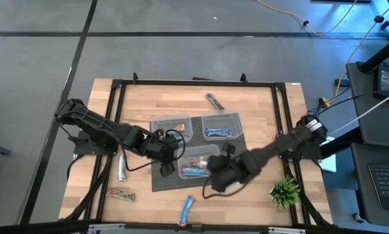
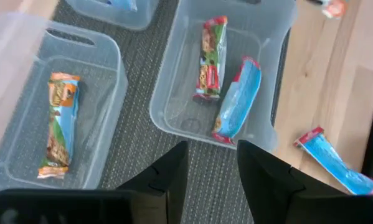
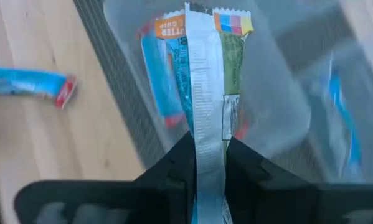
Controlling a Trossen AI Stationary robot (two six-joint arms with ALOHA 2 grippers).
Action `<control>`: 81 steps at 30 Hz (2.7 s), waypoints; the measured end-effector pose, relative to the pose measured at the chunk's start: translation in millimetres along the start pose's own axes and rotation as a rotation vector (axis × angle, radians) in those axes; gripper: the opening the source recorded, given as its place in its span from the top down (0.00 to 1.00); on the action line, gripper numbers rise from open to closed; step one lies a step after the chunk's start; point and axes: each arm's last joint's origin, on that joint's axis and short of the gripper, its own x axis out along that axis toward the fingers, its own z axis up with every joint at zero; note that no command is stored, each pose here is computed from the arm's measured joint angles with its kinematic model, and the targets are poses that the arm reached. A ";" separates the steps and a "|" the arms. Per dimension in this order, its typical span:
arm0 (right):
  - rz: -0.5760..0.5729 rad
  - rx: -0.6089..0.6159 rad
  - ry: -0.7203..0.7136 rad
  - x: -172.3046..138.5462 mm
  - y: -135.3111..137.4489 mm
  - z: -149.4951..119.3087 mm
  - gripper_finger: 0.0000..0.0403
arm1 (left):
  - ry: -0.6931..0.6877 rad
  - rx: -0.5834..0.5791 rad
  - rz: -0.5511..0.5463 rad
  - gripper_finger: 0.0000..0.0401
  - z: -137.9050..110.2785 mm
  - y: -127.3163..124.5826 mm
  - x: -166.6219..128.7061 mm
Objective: Pick and place Granola Bars by type
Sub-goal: Put the yellow granola bar into the top left transparent bin
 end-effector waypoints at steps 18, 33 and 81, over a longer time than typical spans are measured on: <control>0.007 -0.194 -0.073 6.4 -73.0 51.5 0.84 | 0.005 0.067 0.322 0.68 -11.9 60.5 -49.4; 0.044 -0.179 -0.367 -10.5 -92.8 85.9 0.84 | -0.757 0.164 -0.209 0.68 -41.3 100.3 -54.9; 0.269 -0.167 -0.798 1.3 -104.1 138.7 0.84 | -1.102 0.131 -0.343 0.45 -37.9 94.8 -44.4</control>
